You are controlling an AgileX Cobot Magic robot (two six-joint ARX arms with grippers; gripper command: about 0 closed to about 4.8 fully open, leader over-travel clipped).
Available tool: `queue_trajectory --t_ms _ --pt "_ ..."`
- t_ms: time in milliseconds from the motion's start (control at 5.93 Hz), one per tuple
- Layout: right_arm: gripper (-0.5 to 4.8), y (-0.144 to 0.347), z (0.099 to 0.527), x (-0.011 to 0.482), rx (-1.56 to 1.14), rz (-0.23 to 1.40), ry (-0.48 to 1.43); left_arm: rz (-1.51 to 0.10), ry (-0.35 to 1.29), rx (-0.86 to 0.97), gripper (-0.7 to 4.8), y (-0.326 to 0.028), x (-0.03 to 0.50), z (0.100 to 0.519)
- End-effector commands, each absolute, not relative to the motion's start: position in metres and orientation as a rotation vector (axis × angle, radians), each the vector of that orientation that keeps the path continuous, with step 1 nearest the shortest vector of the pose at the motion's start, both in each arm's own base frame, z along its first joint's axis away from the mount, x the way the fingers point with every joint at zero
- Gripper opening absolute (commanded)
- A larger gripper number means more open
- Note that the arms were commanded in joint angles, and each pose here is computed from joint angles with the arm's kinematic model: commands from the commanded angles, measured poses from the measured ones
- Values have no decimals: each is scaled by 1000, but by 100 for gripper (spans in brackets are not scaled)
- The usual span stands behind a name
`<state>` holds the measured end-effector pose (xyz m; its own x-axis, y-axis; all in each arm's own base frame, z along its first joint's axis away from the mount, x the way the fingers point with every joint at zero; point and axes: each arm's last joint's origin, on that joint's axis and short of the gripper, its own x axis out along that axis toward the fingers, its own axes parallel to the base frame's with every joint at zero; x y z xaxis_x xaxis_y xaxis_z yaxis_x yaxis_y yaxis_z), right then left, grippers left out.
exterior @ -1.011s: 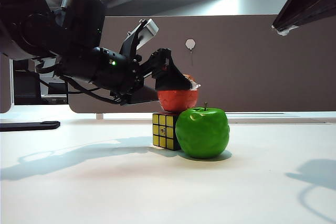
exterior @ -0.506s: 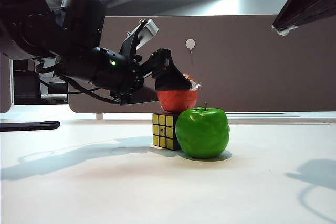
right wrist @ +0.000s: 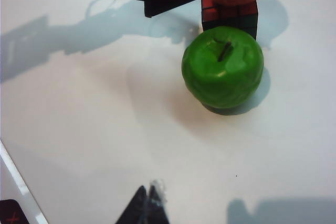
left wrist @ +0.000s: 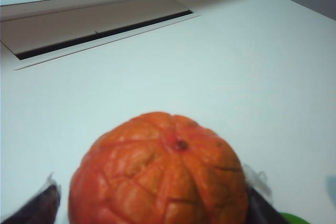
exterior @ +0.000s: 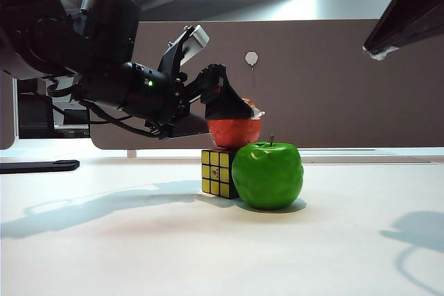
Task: Move all the fruits on the tabletop near the face of the Rubik's cube that has the color most similar to each fruit.
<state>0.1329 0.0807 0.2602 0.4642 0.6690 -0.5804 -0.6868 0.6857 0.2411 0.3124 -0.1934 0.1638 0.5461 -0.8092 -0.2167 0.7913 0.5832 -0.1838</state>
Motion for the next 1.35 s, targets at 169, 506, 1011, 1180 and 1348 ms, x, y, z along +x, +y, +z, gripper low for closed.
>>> queue_trajectory --t_ms 169,506,1011,1180,1348 --pt "-1 81 261 134 -28 837 685 -958 231 -98 479 -195 314 172" --pt "-1 81 261 134 -28 837 685 -962 174 -100 479 -196 316 179" --pt "-1 82 260 134 -29 836 690 -965 131 -102 479 -197 317 185" --pt "-1 82 261 134 -32 837 688 -968 99 -112 479 -197 318 189" --pt "-1 82 261 134 -32 837 687 -971 37 -148 479 -197 317 197"
